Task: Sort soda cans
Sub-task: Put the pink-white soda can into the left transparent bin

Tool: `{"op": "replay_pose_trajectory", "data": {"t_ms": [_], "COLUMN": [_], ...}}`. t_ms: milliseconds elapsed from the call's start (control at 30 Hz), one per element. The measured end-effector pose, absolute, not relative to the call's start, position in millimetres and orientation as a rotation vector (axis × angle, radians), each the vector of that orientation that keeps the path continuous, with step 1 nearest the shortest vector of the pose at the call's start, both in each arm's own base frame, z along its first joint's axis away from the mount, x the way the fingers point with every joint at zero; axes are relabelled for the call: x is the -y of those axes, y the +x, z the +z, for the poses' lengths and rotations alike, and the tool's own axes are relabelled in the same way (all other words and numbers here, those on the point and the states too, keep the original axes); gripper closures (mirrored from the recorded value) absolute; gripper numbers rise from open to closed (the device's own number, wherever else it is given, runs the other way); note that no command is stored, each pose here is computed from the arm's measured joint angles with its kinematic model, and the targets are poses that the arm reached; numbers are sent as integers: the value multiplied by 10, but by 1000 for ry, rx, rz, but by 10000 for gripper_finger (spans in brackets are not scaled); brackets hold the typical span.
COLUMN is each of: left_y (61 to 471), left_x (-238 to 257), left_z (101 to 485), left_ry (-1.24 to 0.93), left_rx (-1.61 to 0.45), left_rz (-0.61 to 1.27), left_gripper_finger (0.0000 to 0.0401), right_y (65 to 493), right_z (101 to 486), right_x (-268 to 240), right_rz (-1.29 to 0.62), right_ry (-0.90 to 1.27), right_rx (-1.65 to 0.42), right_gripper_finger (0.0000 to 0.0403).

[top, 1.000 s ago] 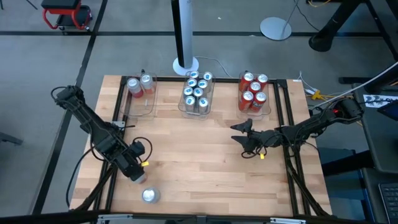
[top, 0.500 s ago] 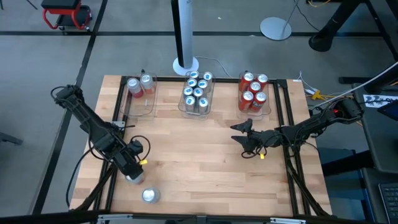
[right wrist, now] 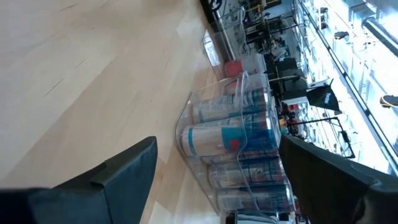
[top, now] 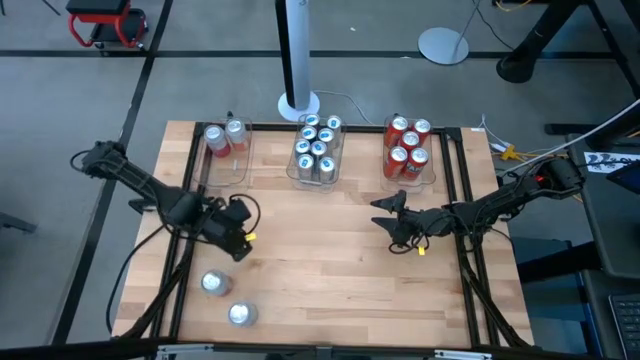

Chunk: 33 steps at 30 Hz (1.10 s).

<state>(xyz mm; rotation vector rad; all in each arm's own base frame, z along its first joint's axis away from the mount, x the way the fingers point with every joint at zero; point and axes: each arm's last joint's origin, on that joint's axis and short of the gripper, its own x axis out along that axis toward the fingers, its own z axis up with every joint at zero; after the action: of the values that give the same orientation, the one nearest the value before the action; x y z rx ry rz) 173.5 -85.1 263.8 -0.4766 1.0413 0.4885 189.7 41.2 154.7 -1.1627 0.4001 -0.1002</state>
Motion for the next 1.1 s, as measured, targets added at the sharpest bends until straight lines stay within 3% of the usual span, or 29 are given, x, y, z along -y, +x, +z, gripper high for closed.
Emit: {"op": "replay_pose_trajectory", "data": {"t_ms": [200, 400, 600, 733, 833, 1100], "left_y": [1883, 1950, 2004, 2019, 2037, 2022], "left_x": [756, 698, 563, 558, 579, 528], "left_z": [2679, 2696, 2696, 2720, 2752, 2748], "left_ry": [-403, -379, -436, -348, -223, -267], "left_rx": [-971, -924, -898, -816, -749, -708], "left_rz": [418, 426, 505, 559, 570, 669], "left_gripper_finger": [299, 354, 355, 343, 330, 278], "right_y": [1896, 1896, 1896, 1895, 1895, 1891], "right_z": [1544, 1543, 1543, 1540, 1541, 1530], "right_x": [-412, -413, -413, -412, -412, -409], "right_rz": [-97, -97, -96, -94, -94, -93], "right_ry": [-1164, -1163, -1165, -1169, -1173, -1182], "right_rx": [-403, -402, -403, -406, -406, -421], "right_gripper_finger": [68, 68, 68, 68, 68, 68]}}
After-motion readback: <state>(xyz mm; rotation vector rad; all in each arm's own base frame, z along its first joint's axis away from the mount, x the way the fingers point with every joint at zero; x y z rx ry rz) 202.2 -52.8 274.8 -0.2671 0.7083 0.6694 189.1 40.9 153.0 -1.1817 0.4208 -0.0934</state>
